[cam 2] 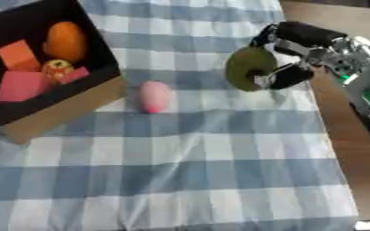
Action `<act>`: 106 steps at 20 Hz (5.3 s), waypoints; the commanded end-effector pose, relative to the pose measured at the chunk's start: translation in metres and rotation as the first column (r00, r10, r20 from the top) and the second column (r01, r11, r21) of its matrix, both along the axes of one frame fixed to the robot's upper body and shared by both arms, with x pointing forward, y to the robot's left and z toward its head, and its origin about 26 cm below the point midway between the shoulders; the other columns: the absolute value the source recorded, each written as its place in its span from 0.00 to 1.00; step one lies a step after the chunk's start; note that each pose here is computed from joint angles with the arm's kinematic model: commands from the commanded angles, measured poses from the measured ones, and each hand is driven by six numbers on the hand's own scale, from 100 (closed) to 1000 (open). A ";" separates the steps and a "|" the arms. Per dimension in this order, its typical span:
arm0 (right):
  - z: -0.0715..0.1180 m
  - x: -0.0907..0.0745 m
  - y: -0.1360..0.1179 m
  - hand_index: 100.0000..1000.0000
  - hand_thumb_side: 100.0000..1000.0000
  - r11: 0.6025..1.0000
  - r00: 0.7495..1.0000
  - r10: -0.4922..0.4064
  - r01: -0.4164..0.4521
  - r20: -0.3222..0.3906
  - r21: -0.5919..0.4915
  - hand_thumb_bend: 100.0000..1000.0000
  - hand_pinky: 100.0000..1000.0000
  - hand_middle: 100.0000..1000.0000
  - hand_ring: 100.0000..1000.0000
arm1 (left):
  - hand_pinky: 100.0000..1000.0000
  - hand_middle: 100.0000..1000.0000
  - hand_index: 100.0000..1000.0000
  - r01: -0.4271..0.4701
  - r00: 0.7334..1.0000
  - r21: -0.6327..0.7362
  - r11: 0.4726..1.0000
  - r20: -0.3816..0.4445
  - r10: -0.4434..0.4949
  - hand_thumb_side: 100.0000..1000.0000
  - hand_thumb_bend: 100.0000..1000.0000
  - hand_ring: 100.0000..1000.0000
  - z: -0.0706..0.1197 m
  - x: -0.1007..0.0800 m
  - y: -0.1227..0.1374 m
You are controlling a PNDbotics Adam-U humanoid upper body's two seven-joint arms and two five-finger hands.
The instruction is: Pick up objects on the table and place them in the box.
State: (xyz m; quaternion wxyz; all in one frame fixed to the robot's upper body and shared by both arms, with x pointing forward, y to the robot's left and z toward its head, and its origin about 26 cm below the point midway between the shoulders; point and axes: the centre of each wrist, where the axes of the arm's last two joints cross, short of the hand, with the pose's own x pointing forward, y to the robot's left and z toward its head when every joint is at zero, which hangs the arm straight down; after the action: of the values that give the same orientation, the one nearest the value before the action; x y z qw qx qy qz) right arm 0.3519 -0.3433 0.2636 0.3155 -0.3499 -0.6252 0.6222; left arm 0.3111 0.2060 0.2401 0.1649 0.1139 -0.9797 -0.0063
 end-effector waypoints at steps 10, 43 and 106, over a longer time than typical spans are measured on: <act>0.080 0.015 0.075 0.65 0.18 0.963 0.942 0.268 -0.261 0.203 -0.065 0.00 0.80 0.40 0.70 | 0.71 0.72 0.77 0.010 1.000 0.021 1.000 0.029 -0.010 0.58 0.51 0.88 0.008 -0.003 0.001; 0.035 0.108 0.236 0.97 0.28 0.892 0.870 0.452 -0.443 0.195 -0.093 0.00 0.95 0.80 0.92 | 0.72 0.72 0.77 0.169 0.980 0.017 0.985 0.106 -0.170 0.57 0.51 0.87 0.028 -0.004 -0.028; -0.015 -0.014 0.112 0.90 0.17 0.945 0.946 0.320 -0.316 0.043 -0.085 0.00 0.88 0.71 0.85 | 0.71 0.72 0.77 0.014 0.998 -0.013 1.000 0.064 -0.013 0.58 0.51 0.88 0.015 -0.002 -0.003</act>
State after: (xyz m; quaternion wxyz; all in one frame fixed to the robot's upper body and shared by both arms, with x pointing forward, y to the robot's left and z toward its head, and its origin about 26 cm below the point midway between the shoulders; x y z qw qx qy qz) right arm 0.3386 -0.2296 0.2438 0.1850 -0.2633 -0.6572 0.6816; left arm 0.3119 0.2007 0.2478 0.1474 0.1027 -0.9837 0.0061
